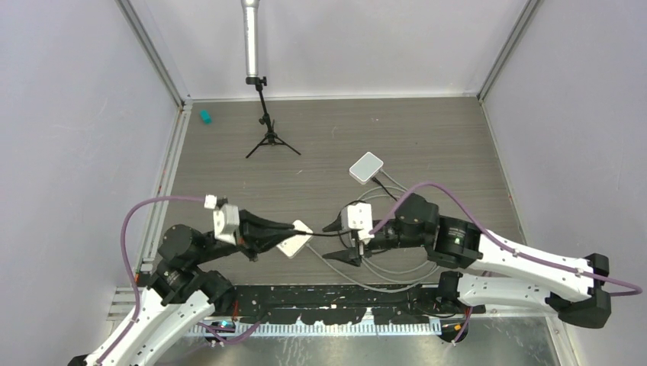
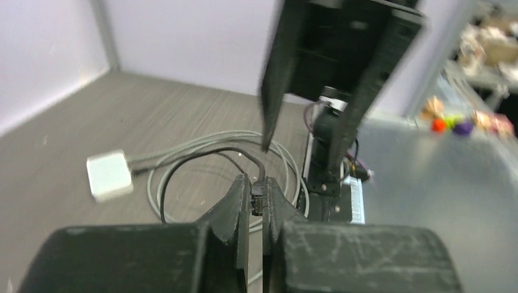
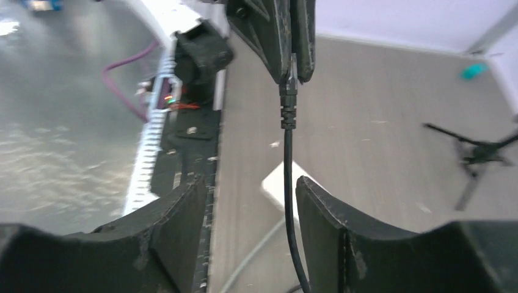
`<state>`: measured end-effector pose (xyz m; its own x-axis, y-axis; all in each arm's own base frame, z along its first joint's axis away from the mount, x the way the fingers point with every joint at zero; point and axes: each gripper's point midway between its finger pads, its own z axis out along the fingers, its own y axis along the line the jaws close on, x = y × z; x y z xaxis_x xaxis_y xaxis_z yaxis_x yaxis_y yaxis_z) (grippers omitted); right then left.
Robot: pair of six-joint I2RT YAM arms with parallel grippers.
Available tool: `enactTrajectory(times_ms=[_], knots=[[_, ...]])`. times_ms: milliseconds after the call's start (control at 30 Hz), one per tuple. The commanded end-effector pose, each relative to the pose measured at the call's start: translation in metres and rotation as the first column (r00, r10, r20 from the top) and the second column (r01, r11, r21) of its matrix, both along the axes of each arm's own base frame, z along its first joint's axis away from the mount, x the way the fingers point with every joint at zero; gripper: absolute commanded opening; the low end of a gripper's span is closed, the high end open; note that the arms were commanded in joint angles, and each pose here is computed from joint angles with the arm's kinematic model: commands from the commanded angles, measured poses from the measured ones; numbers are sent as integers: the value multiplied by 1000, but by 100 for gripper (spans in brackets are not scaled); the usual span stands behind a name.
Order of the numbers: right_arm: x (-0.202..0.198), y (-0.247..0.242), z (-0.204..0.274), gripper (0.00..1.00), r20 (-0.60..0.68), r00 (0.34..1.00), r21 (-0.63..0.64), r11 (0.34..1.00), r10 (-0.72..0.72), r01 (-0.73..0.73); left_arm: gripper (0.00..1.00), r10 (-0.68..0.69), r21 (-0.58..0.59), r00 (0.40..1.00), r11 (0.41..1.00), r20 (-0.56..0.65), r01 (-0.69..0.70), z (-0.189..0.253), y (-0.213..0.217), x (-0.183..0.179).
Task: Insert the plug into the switch port
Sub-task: Pick up the connector from the center of the board.
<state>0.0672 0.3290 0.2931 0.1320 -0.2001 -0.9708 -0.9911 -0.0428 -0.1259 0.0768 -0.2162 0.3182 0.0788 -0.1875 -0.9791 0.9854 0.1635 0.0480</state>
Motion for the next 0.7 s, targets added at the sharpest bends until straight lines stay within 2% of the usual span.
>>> enactTrajectory(times_ms=[0,100,200,300,367,467,567,667], knots=[[43,-15,42,62,202,949,225,955,-242,196,0,293,-32,835,937,-466,-347,-2,16,58],[57,-21,48,62,277,903,302,922,-328,243,0,392,86,651,889,-650,-450,-28,21,78],[64,-16,41,62,322,879,330,912,-352,244,0,406,156,472,862,-782,-483,-47,20,84],[70,-4,29,62,327,874,342,907,-360,245,0,331,125,365,864,-870,-487,-55,15,84],[71,4,26,62,315,878,366,899,-362,239,0,262,61,339,862,-904,-502,-51,14,84],[72,15,19,62,300,885,385,894,-355,228,0,210,0,338,850,-917,-527,-46,20,82],[76,25,10,61,300,887,380,897,-352,227,0,230,9,335,835,-913,-550,-47,26,82],[77,34,8,61,289,892,397,891,-348,219,0,233,18,348,852,-908,-523,-47,22,79]])
